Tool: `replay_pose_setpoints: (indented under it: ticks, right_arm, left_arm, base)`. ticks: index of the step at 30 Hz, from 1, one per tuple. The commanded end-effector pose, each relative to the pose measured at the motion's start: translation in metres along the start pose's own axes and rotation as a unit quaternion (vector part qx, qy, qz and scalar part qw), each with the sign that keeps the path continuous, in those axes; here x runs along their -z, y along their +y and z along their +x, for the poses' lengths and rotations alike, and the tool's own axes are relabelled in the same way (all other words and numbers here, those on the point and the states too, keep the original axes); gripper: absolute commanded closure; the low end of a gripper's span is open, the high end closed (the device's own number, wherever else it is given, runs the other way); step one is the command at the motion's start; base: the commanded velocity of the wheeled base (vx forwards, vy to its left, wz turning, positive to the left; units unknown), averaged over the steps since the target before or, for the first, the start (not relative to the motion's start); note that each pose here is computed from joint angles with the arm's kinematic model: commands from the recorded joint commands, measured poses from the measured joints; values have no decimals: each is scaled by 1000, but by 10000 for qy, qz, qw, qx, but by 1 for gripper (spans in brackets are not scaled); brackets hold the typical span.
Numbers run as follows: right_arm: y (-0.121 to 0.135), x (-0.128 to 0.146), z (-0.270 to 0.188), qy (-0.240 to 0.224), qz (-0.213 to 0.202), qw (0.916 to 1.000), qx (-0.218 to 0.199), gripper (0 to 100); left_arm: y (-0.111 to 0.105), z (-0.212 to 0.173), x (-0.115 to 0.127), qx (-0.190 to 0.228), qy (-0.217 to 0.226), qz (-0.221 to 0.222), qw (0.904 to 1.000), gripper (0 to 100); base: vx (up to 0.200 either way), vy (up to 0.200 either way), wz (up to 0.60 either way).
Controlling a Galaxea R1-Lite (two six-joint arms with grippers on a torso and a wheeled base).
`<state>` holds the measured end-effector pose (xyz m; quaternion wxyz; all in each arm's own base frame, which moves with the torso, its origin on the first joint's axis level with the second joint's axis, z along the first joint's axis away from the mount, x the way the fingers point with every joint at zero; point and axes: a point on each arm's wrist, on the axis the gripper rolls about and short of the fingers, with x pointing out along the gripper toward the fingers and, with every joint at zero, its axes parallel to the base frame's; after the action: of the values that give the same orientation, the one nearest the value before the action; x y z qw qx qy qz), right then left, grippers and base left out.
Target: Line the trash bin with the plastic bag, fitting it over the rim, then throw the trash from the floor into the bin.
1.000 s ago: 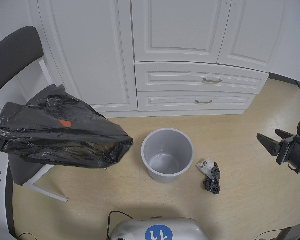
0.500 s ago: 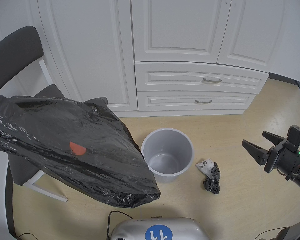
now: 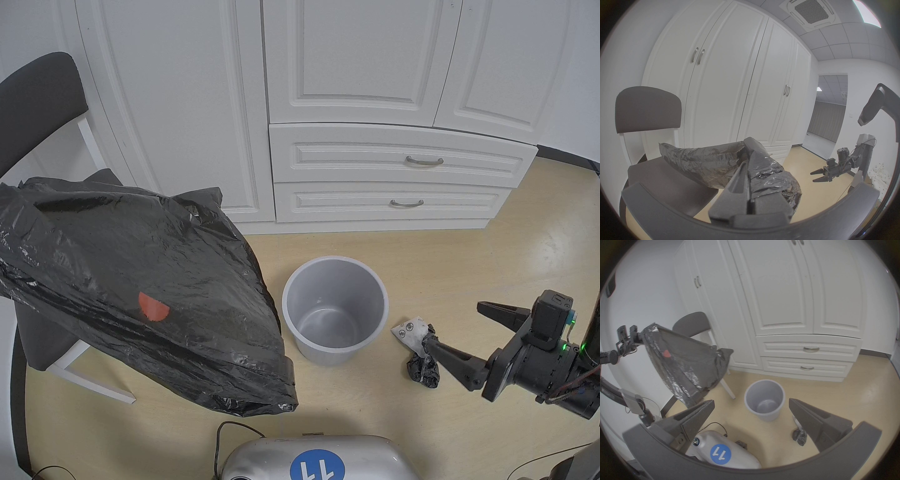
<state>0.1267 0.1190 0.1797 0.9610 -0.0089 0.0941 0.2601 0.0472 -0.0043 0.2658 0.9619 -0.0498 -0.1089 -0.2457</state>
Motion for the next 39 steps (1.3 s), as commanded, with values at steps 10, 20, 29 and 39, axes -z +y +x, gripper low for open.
replay_pose_setpoints:
  ticks: [10, 20, 29, 39]
  right_arm:
    - [82, 26, 62, -80, -60, 9986, -519, 0]
    - [115, 49, 93, -320, 293, 9980, -463, 0]
    - [127, 62, 100, -256, 413, 9971, -588, 0]
    - [151, 75, 109, -117, 744, 9940, -796, 0]
  left_arm:
    - [37, 51, 16, -846, 308, -420, 9950, 100]
    - [3, 67, 4, -1245, -122, -386, 9914, 100]
    - [-16, 70, -5, -1423, -270, -412, 9886, 100]
    - [-16, 70, -5, -1410, -259, -400, 9889, 100]
  base:
    - [0, 0, 0]
    - [0, 0, 0]
    - [0, 0, 0]
    - [0, 0, 0]
